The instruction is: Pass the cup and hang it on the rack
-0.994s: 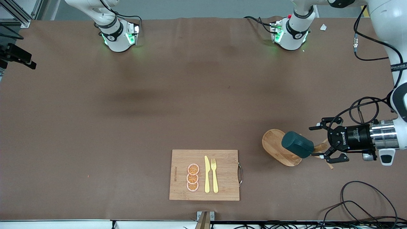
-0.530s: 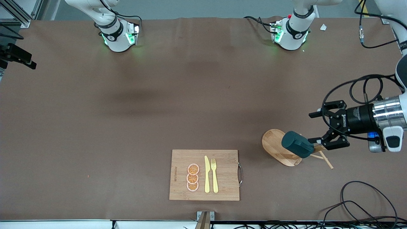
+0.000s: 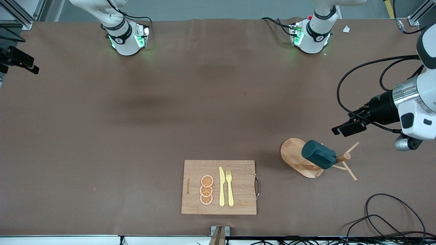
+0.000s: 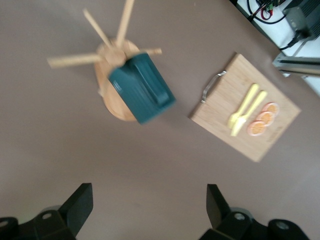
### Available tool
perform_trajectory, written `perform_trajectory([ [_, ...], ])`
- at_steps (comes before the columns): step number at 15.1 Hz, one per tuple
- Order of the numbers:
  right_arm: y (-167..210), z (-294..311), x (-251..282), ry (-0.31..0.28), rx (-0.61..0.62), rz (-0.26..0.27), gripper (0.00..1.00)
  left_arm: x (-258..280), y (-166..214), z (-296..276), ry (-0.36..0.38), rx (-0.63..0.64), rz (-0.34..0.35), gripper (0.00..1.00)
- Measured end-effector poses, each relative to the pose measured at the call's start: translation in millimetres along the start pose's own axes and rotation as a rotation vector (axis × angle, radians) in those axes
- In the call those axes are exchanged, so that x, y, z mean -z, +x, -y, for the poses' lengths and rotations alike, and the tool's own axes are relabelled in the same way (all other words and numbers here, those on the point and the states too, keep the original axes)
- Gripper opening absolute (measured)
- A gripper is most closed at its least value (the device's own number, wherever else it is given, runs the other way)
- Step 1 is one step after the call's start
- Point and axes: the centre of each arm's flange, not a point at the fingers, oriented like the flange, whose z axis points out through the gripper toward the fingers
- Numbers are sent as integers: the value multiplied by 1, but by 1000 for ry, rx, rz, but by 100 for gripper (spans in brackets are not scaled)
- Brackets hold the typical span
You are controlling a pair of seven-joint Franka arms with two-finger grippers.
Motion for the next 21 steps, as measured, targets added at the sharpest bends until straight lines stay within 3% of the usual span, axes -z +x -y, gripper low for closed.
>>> perform_trajectory([
  [5,0,0,0,0,0,1,100,9,-13,3,153,-238,-70,100],
  [10,0,0,0,0,0,1,100,42,-38,34,198,-411,-43,100],
  [15,0,0,0,0,0,1,100,59,-83,71,209,-443,-33,100],
  [21,0,0,0,0,0,1,100,46,-141,82,244,-494,-93,100],
])
